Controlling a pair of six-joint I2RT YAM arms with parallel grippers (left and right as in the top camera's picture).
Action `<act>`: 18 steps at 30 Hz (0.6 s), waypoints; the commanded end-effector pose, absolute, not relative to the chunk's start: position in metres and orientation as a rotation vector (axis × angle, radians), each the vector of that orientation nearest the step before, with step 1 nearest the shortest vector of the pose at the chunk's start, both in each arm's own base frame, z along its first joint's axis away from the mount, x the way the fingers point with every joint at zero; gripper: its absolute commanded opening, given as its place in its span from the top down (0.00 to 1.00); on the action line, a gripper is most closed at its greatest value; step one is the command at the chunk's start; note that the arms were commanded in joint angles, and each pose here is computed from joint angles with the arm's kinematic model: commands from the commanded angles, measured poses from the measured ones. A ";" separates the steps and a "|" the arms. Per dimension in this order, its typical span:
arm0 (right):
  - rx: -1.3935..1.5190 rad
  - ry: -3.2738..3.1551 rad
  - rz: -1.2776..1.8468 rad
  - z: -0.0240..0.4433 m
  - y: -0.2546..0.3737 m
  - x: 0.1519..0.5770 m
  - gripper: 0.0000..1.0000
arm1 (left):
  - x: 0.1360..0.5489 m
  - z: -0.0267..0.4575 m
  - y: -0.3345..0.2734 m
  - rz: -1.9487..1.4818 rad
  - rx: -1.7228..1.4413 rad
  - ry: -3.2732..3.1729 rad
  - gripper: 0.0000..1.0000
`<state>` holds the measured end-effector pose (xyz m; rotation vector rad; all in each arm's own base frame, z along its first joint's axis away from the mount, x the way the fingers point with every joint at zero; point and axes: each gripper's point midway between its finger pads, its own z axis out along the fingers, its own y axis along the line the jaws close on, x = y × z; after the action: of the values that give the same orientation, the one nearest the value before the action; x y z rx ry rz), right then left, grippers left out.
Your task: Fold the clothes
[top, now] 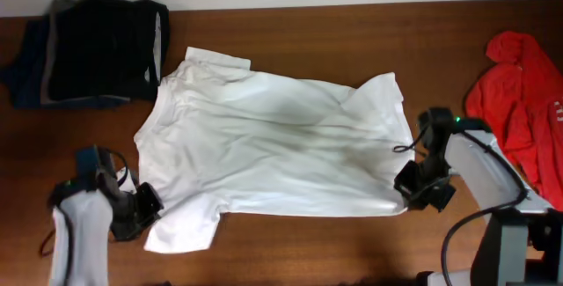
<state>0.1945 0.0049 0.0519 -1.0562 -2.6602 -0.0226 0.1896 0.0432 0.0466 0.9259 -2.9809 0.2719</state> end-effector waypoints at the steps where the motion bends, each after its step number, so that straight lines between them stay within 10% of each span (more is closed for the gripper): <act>1: -1.068 -2.787 0.010 0.089 -0.006 0.210 0.96 | 0.194 0.112 0.037 0.312 0.914 -3.232 1.00; 9: -0.831 -3.006 0.004 0.184 -0.011 0.187 0.96 | 0.198 0.243 0.038 0.304 0.934 -3.491 1.00; 18: -0.852 -3.058 0.009 0.170 -0.015 0.223 0.96 | 0.249 0.194 0.058 0.314 0.920 -3.311 1.00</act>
<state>0.2139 -0.0100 0.1714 -0.8561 -3.0396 -0.0398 0.2298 0.0516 0.2073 0.9536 -3.3379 0.3061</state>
